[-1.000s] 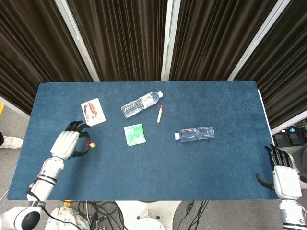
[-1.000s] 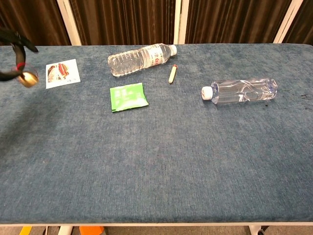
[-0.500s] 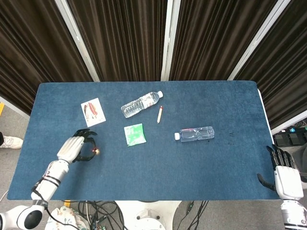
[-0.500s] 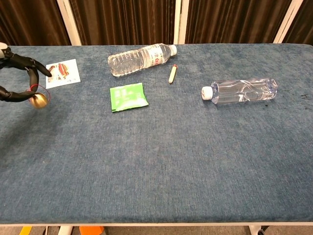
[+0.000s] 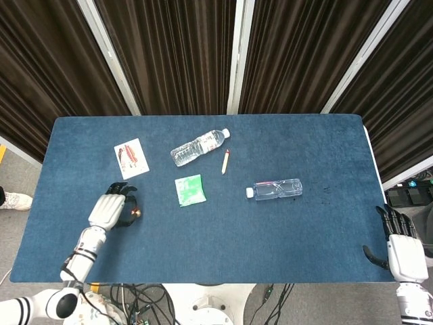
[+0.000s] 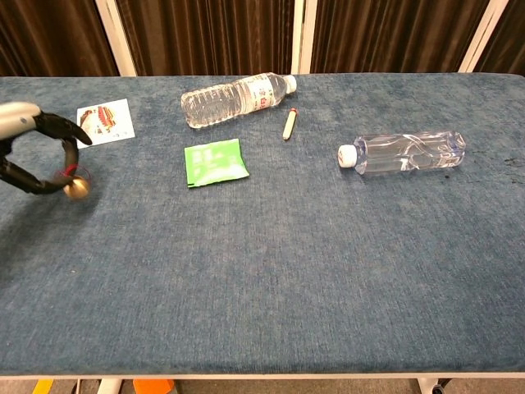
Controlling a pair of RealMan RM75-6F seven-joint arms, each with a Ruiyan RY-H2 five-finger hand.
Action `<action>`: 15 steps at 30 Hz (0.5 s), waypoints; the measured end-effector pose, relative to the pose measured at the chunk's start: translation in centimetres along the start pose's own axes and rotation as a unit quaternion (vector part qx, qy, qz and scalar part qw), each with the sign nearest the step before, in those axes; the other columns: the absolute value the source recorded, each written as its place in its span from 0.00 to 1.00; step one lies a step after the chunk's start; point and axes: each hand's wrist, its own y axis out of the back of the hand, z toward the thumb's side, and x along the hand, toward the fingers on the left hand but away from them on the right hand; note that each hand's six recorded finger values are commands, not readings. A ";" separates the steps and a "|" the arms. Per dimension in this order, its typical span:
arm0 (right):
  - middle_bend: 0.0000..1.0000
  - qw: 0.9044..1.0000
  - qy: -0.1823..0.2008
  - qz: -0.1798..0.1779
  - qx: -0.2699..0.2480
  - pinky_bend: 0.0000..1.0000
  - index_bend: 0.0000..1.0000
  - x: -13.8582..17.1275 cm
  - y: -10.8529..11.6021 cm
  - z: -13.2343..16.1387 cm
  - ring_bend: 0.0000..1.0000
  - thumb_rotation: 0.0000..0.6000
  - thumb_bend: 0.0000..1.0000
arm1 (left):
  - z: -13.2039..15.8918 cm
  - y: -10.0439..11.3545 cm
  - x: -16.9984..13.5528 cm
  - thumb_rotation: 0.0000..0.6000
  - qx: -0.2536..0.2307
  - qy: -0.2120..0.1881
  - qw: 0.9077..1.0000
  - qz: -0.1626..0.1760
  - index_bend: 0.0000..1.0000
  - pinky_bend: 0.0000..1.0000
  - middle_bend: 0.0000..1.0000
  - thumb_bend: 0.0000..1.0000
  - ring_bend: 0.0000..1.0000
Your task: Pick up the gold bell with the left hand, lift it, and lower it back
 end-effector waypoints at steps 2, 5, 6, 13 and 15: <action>0.00 1.000 -0.002 0.002 -0.001 0.00 0.00 0.0 -0.1 -0.2 0.00 1.00 0.17 | 0.0 -0.4 0.2 1.00 0.002 0.002 1.000 -0.002 0.72 0.02 0.18 0.39 0.04; 0.00 1.000 -0.003 0.004 -0.002 0.00 0.00 0.0 -0.3 -0.2 0.00 1.00 0.17 | -0.1 -1.0 0.6 1.00 0.004 0.004 1.000 -0.005 0.72 0.02 0.18 0.38 0.04; 0.00 1.000 -0.003 0.005 -0.002 0.00 0.00 0.0 -0.4 -0.2 0.00 1.00 0.17 | -0.1 -1.2 0.7 1.00 0.005 0.005 1.000 -0.006 0.72 0.02 0.18 0.39 0.04; 0.00 1.000 -0.002 0.006 -0.002 0.00 0.00 0.0 -0.4 -0.2 0.00 1.00 0.17 | -0.2 -1.4 0.8 1.00 0.005 0.010 1.000 0.000 0.68 0.02 0.18 0.37 0.04; 0.00 1.000 -0.002 0.006 -0.002 0.00 0.00 0.0 -0.4 -0.2 0.00 1.00 0.17 | -0.2 -1.3 0.7 1.00 0.006 0.010 1.000 0.001 0.60 0.02 0.17 0.35 0.04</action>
